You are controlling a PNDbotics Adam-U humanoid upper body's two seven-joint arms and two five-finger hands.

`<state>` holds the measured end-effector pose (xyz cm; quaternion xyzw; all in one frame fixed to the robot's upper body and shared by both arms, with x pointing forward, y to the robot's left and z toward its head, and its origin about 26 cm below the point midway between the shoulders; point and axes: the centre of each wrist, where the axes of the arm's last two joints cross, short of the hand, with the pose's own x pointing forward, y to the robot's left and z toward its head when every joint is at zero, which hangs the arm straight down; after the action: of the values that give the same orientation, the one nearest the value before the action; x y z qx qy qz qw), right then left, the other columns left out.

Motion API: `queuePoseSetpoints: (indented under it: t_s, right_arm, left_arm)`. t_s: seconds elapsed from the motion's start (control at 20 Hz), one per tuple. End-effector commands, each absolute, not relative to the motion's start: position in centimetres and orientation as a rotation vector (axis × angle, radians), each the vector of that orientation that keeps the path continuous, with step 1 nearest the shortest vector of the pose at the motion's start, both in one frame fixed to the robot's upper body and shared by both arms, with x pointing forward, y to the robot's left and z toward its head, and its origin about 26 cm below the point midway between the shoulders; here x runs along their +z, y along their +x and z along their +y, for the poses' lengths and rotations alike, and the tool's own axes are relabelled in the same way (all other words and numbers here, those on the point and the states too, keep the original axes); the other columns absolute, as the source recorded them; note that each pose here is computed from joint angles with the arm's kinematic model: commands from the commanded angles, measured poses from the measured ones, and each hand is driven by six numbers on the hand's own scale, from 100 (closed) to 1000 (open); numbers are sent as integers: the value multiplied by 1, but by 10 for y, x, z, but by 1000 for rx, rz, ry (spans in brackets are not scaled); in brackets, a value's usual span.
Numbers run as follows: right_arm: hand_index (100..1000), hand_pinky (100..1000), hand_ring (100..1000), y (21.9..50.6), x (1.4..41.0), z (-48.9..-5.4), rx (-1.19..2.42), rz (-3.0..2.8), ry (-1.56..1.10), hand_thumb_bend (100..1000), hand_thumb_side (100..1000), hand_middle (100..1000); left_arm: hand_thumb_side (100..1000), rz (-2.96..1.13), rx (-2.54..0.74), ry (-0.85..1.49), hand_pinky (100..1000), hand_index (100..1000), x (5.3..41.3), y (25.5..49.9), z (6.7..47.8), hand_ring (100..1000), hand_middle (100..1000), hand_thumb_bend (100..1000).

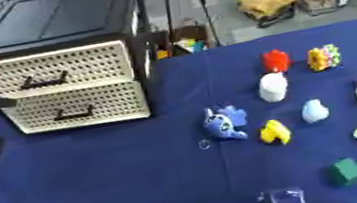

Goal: Pick up objects from table and place into drawer.

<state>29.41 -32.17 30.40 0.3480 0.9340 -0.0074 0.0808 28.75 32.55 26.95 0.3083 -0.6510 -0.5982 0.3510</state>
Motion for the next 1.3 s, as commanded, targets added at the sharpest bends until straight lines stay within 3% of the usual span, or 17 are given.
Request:
queuePoseSetpoints:
  t_s: [0.05,0.2,0.3,0.4,0.8,1.3]
  right_arm:
    - [741,617,737,290,314,-320,24,2748,950,100,1000,708]
    - [741,616,736,290,314,-320,25,2748,949,100,1000,707]
    - [740,616,736,290,314,-320,26,2749,949,100,1000,707]
    - [739,615,736,290,314,-320,26,2751,948,100,1000,706]
    - [734,614,734,291,314,-317,26,2760,932,100,1000,706]
    - [732,613,732,291,317,-315,35,2766,911,100,1000,704]
  left_arm:
    - [697,-1704,-1560,845,100,936,282,285,326,100,118,100]
    - [704,-1737,-1536,860,100,909,284,285,325,100,100,188]
    - [699,-1779,-1499,879,100,877,286,285,325,100,100,400]
    - [687,-1823,-1456,910,100,841,289,285,324,100,100,479]
    - [692,-1725,-1371,1060,100,845,295,296,324,100,100,445]
    - [676,-1539,-1387,1008,100,866,289,325,336,100,100,463]
